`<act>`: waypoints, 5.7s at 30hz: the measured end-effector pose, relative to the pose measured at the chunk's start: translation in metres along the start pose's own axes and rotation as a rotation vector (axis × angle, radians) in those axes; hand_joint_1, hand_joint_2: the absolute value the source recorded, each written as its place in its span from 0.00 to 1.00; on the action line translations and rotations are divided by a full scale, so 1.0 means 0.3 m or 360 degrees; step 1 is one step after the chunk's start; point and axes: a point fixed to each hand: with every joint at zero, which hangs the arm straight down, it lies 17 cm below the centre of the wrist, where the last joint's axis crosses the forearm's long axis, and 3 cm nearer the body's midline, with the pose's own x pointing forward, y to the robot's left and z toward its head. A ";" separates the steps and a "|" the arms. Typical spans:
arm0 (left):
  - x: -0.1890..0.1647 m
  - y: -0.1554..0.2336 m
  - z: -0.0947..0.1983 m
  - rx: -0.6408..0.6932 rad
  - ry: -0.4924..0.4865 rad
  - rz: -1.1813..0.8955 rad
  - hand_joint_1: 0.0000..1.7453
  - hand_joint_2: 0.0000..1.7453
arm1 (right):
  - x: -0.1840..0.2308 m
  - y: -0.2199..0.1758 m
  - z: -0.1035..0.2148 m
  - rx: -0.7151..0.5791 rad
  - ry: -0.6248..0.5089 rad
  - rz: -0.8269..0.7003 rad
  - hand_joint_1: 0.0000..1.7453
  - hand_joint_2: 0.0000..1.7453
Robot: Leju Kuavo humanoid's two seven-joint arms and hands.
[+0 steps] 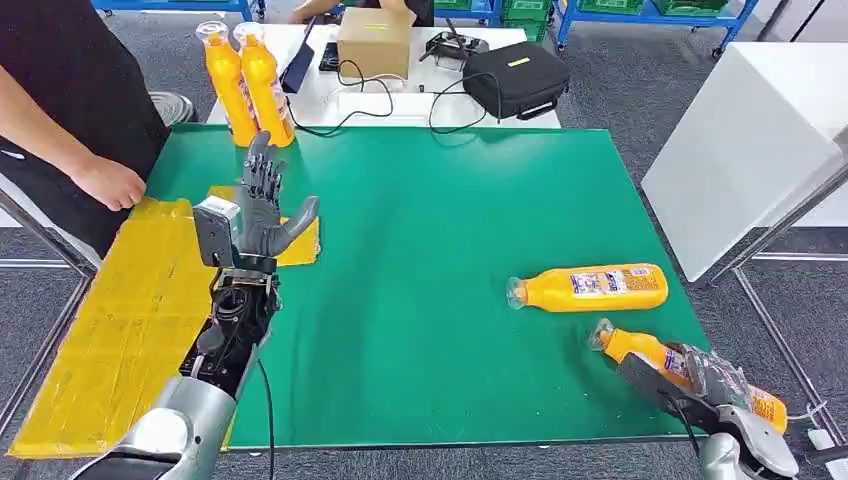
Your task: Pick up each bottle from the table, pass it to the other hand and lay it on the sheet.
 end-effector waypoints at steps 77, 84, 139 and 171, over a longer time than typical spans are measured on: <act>0.042 -0.264 0.035 -0.0281 0.0155 0.0799 0.00 1.00 | 1.714 -0.754 0.221 -0.0290 -0.1789 -0.1330 1.00 1.00; 0.048 -0.271 0.029 -0.0285 0.0145 0.0748 0.00 1.00 | 1.837 -0.652 0.260 -0.0109 -0.1748 -0.1411 1.00 1.00; 0.059 -0.346 0.003 -0.0319 0.0163 0.0664 0.00 1.00 | 2.054 -0.418 0.324 0.0247 -0.1545 -0.0994 1.00 1.00; 0.005 -0.312 0.042 -0.0282 0.0208 0.0579 1.00 1.00 | 2.062 -0.335 0.349 0.0254 -0.1576 -0.0740 1.00 1.00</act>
